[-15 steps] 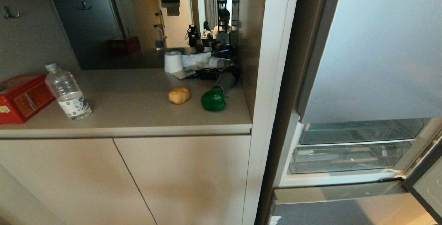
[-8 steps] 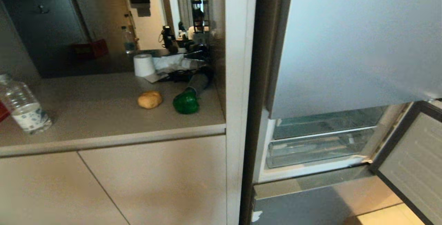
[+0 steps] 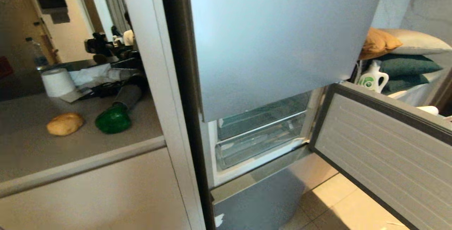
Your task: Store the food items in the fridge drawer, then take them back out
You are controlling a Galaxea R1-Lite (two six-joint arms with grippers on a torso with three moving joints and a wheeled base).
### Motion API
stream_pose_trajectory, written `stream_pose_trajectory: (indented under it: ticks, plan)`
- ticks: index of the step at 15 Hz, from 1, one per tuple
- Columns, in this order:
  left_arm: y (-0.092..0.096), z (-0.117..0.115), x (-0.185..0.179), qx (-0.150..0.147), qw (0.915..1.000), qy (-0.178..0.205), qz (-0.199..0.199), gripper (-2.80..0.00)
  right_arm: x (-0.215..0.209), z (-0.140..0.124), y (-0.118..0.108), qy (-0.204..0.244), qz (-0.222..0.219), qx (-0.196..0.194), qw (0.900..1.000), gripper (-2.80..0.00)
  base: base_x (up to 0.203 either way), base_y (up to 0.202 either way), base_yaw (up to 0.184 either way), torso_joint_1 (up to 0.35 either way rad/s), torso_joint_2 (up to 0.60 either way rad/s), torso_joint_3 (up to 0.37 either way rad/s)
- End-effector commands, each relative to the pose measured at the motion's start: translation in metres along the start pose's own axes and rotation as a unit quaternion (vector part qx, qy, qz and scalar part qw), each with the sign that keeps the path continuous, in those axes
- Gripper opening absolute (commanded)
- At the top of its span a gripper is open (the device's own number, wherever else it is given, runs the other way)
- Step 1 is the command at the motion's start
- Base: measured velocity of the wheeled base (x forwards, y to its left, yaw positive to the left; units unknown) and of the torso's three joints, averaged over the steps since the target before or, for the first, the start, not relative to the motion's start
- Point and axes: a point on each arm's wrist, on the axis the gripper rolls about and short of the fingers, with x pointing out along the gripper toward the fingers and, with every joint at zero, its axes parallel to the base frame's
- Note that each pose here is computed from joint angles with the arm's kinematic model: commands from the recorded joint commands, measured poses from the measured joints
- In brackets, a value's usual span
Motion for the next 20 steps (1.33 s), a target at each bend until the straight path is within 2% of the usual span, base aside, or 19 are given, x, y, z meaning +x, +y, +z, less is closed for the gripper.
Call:
stream_pose_trajectory:
  ticks: [1,8,11,13,15,17,20]
  plan:
    - [0.0,-0.003,0.001,0.0,1.0,0.005,0.0,-2.8,0.0,0.0,0.0,0.001,0.0,0.0,1.0,-2.8,0.002,0.01,-0.171,0.007,0.0,-0.002]
    - [0.0,-0.003,0.001,0.0,1.0,0.005,0.001,-2.8,0.0,0.0,0.0,0.001,0.0,0.003,1.0,-2.8,0.002,0.009,-0.17,0.004,0.0,0.002]
    - [0.0,-0.003,0.001,0.0,1.0,0.005,0.0,-2.8,0.0,0.0,0.0,0.0,-0.001,0.001,1.0,-2.8,0.002,0.004,-0.065,0.001,0.0,0.0]
    - [0.0,-0.003,0.001,0.0,1.0,0.005,0.0,-2.8,-0.005,0.016,0.0,-0.025,-0.016,0.004,1.0,-2.8,0.0,0.0,0.0,0.0,0.0,0.0]
    - [0.0,-0.003,0.001,0.0,1.0,0.005,0.0,-2.8,-0.017,0.045,-0.001,-0.043,-0.043,0.019,0.998,-2.8,0.0,0.0,0.0,0.0,0.0,0.0]
    - [0.0,-0.003,0.001,0.0,1.0,0.005,0.0,-2.8,-0.02,0.063,-0.001,-0.005,-0.062,0.03,0.998,-2.8,0.0,0.0,0.0,0.0,0.0,0.0]
    - [0.0,-0.003,0.001,0.0,1.0,0.005,0.0,-2.8,0.0,0.073,-0.001,0.063,-0.095,0.041,0.993,-2.8,0.0,0.0,0.0,0.0,0.0,0.0]
